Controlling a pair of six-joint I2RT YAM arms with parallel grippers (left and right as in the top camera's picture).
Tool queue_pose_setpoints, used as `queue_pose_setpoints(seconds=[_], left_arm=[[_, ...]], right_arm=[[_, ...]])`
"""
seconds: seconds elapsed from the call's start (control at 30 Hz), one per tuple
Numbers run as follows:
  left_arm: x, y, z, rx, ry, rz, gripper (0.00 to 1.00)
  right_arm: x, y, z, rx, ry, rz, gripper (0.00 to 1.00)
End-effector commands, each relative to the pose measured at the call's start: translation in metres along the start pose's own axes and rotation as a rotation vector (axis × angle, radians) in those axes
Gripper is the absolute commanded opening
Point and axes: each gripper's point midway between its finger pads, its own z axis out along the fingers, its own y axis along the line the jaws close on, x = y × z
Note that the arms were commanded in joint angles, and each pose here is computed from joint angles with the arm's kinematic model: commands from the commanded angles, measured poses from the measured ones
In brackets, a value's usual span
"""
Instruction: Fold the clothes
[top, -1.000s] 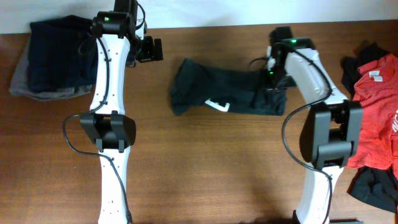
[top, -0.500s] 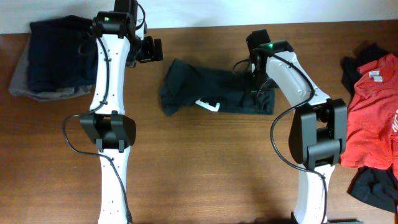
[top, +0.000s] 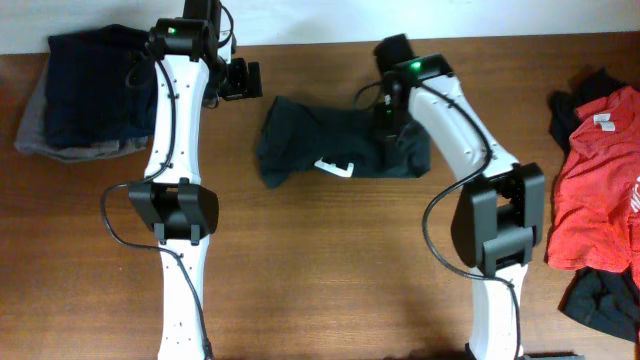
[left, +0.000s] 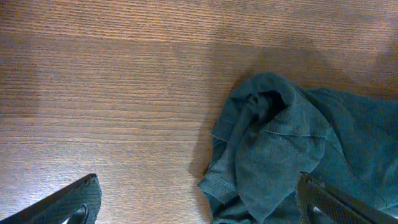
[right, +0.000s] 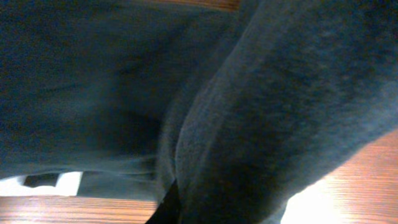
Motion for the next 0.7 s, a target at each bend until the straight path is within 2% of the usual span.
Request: queue_pose_setpoints(seconds=[0.0,0.07,0.13,0.17,0.3,0.4,0.53,0.57,0.67], left_arm=[[-0.002,0.0,-0.002,0.011,-0.009,0.013,0.99],[-0.001,0.001,-0.002,0.01,-0.003,0.012,0.99],[0.0,0.001,-0.002,0.009,0.0,0.011,0.99],[0.0,0.001,-0.002,0.009,0.0,0.011,0.99],[0.0,0.001,-0.002,0.009,0.0,0.011,0.99],[0.0,0.001,-0.002,0.009,0.0,0.011,0.99],[0.0,0.001,-0.002,0.009,0.0,0.011,0.99],[0.0,0.001,-0.002,0.009,0.0,0.011,0.99],[0.0,0.001,-0.002,0.009,0.001,0.011,0.99]], right_arm=[[0.002,0.018,0.003,0.011,-0.002,-0.013,0.14],[0.006,0.024,0.01,0.012,0.012,-0.02,0.19],[0.01,0.032,0.017,0.001,0.032,-0.035,0.36],[0.012,0.038,0.019,-0.016,0.041,-0.042,0.4],[0.018,0.059,0.023,-0.08,0.064,-0.059,0.45],[0.012,0.063,0.012,-0.098,0.039,-0.02,0.46],[-0.01,0.062,-0.024,-0.132,-0.044,0.025,0.47],[-0.017,0.062,-0.037,-0.146,-0.071,0.03,0.52],[-0.036,0.051,-0.08,-0.175,-0.152,0.058,0.79]])
